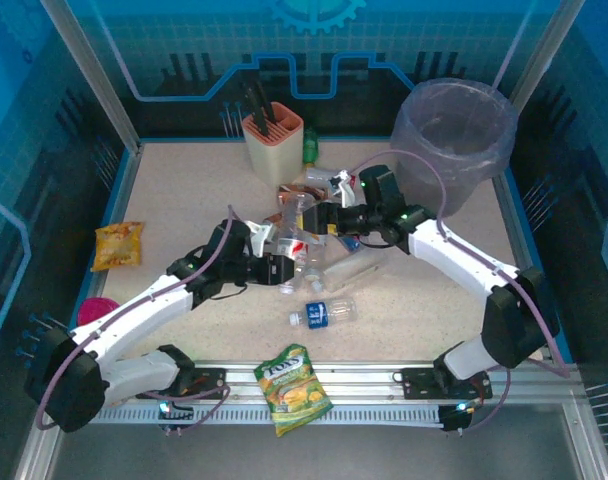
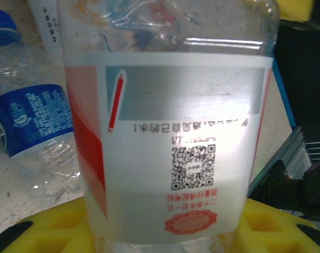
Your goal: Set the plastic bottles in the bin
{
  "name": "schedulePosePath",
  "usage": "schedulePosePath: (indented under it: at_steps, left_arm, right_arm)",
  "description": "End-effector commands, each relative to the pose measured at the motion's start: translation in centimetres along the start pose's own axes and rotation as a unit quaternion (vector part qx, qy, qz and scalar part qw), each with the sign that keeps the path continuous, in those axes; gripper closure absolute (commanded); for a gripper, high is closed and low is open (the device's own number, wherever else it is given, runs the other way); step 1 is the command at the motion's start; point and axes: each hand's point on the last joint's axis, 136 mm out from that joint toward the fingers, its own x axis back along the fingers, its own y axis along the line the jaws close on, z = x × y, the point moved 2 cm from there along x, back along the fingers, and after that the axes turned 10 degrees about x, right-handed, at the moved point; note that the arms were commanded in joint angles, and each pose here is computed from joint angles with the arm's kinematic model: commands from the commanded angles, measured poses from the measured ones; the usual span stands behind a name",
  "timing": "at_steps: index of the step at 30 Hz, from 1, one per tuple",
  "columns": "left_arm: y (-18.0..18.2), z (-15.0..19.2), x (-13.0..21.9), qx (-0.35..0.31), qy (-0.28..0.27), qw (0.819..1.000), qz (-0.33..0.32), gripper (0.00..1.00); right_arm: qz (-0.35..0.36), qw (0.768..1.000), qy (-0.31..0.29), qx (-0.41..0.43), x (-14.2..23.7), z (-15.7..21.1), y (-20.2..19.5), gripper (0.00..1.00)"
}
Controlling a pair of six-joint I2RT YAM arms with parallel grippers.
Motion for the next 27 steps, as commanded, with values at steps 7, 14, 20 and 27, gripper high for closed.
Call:
schedulePosePath:
  at_steps: [7, 14, 20, 27]
  left_arm:
    - [-2.1, -0.6, -0.2, -0.023, 0.008, 0.999, 0.04, 0.59]
    - [-2.1, -0.9, -0.4, -0.021, 0.003, 0.999, 0.04, 0.6]
    - [-2.0, -0.8, -0.3, -0.024, 0.001, 0.999, 0.039, 0.59]
    - [-2.2, -0.9, 0.2, -0.029, -0.009, 0.999, 0.041, 0.43]
  right_arm:
    - [0.0, 1.0, -0.022, 0.013, -2.0, -2.8, -0.2, 0.21]
    - [0.026, 1.0, -0.013, 0.008, -2.8, -3.0, -1.5, 0.21]
    - [0.019, 1.0, -0.013, 0.007, -3.0, -3.2, -1.5, 0.37]
    - [0.031, 0.999, -0.025, 0.015, -2.4, -3.7, -1.5, 0.52]
